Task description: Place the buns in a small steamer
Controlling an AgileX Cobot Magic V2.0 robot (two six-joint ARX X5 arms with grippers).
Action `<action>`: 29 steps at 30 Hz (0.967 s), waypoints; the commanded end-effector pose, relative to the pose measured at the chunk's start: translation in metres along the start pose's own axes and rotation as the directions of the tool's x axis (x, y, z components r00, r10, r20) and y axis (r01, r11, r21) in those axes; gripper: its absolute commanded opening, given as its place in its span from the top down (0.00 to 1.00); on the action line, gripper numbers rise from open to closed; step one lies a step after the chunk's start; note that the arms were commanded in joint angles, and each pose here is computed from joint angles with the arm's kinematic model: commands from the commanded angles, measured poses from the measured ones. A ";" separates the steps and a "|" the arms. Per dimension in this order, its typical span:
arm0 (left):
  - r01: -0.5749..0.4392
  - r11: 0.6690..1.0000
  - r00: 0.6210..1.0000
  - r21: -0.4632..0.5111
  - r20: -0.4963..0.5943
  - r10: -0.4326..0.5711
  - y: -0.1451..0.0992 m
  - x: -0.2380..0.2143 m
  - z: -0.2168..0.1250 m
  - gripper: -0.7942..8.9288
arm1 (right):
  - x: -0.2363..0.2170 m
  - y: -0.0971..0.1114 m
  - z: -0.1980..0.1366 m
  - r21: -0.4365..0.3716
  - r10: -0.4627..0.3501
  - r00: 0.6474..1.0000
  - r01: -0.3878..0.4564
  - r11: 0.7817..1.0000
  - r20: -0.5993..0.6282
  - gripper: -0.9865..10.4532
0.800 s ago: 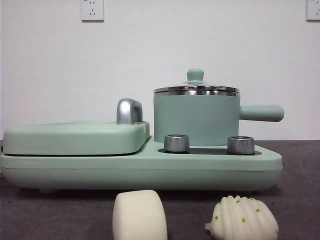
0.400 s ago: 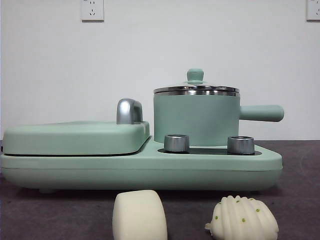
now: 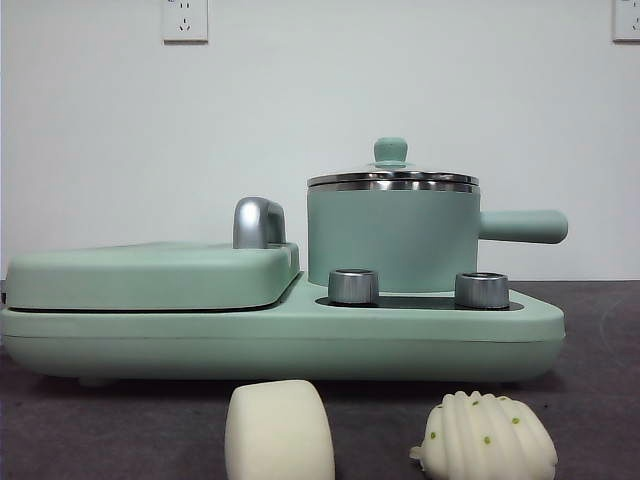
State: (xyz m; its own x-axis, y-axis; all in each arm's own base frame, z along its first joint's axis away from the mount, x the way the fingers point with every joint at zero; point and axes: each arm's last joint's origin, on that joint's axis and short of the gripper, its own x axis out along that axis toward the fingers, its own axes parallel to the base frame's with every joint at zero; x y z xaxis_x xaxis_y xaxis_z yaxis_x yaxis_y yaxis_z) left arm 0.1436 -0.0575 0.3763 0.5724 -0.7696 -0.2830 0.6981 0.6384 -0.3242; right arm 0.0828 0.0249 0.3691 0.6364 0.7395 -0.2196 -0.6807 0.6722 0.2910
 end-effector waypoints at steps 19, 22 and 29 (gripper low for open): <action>0.008 0.995 0.995 -0.099 -0.094 -0.017 0.013 0.030 0.020 0.34 | -0.001 0.002 0.004 -0.022 0.004 1.000 -0.004 1.000 0.014 0.48; -0.009 0.991 0.987 -0.132 -0.159 -0.012 0.020 0.046 0.033 0.34 | -0.001 0.002 0.004 -0.022 0.005 1.000 -0.004 1.000 0.014 0.48; -0.016 0.983 0.963 -0.182 -0.269 -0.034 0.036 0.095 0.062 0.34 | -0.001 0.002 0.004 -0.023 0.005 1.000 -0.004 1.000 0.014 0.48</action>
State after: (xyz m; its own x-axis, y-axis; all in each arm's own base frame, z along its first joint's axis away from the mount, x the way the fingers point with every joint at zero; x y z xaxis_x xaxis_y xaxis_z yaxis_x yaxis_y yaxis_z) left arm 0.2416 -0.1030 0.3903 0.4142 -0.7591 -0.5021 0.5935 0.6435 -0.4833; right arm 0.0828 0.0249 0.3691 0.6361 0.7397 -0.2195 -0.6810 0.6720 0.2911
